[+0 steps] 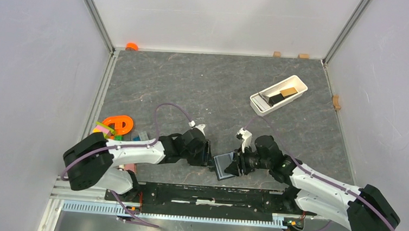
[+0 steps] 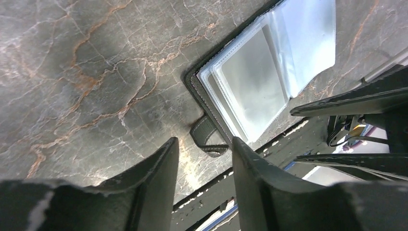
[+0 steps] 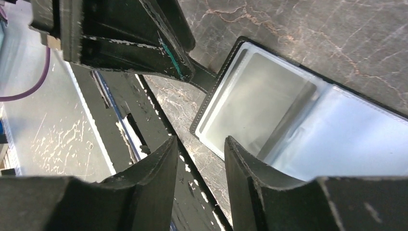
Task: Put the credit cards into the card holder
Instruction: Turn over the card slot in the card holder.
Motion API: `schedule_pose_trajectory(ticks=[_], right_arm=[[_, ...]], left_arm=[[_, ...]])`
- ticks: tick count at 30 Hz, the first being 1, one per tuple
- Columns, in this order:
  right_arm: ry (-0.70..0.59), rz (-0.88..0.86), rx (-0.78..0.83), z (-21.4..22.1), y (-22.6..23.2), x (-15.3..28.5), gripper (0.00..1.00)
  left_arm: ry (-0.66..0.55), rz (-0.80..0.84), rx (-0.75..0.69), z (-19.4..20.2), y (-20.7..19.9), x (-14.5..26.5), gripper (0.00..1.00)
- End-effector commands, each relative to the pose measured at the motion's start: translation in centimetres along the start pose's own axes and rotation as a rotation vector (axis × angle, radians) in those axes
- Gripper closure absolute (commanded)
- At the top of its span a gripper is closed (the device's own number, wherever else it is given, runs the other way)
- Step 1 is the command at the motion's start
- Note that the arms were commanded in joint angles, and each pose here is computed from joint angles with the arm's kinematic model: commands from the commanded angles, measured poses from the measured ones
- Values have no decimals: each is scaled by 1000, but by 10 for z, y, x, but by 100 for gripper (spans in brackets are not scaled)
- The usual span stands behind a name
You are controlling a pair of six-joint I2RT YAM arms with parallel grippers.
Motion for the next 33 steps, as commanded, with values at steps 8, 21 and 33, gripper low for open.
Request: schedule_pose_trajectory(ticks=[8,21,33], right_arm=[[-183,324,90,-68,4,23,30],[-435,839,165,-217,-51,96,12],[-223,1023,242,-248,-124,79,42]], left_arm=[[-32,-24,-75,-29,7,45,21],[-277,-201,-264,-121,47,159,0],[-296,-274,-292,-124,70,151,0]])
Point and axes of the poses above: each gripper's point midway between its finger pads, its own x axis back along the fingers, its own y axis along the line the jaws close on, z = x × y, the point moved 7 cm from there along x, back along the fingers, and after that the axes turned 9 degrees about -x, right-handed, at the moved point
